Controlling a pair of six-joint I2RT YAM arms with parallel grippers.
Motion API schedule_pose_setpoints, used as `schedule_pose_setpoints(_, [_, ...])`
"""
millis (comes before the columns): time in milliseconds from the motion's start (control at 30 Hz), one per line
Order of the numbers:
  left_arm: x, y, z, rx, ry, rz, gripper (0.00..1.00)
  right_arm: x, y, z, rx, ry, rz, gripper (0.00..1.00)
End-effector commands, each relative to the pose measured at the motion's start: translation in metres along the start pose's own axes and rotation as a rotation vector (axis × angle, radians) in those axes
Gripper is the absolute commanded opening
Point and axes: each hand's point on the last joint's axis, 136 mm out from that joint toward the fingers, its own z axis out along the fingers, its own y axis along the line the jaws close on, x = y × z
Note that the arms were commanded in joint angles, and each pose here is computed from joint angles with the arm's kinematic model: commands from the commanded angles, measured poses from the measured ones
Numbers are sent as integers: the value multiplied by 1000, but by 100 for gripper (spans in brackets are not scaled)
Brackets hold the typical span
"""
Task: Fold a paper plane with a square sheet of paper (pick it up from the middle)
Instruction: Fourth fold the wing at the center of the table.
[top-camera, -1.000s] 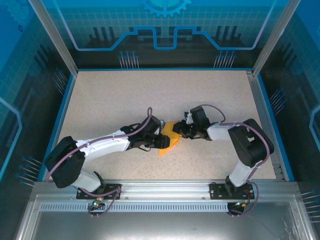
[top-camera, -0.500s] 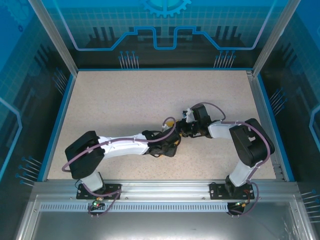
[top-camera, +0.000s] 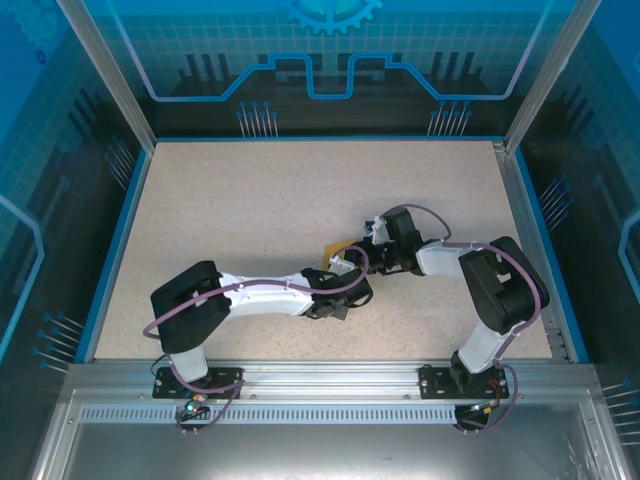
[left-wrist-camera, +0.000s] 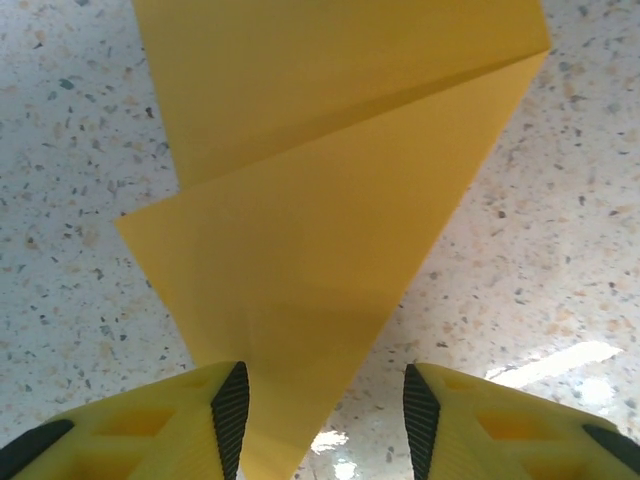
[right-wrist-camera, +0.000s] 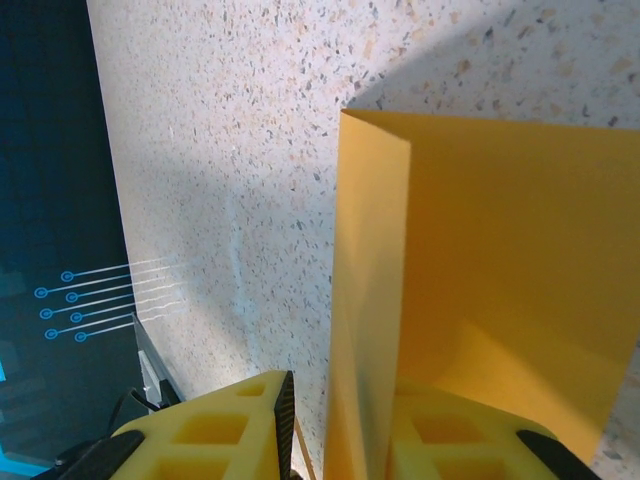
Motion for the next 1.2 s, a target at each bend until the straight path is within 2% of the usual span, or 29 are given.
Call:
schedule_pose_setpoints(0, [-2, 3, 2, -46, -12, -4, 45, -6, 3, -2, -8, 2, 2, 26])
schedule_pose_setpoints(233, [-1, 5, 5, -63, -8, -6, 41, -6, 1, -3, 2, 3, 1, 26])
schedule_pose_setpoints(833, [-3, 6, 3, -69, -12, -14, 22, -4, -2, -1, 11, 4, 5, 26])
schedule_pose_setpoints(1033, [-3, 4, 2, -51, -12, -26, 14, -5, 1, -6, 16, -11, -7, 28])
schedule_pose_setpoints(1167, [-7, 0, -2, 21, -6, -58, 10, -7, 2, -22, 59, -50, -41, 31])
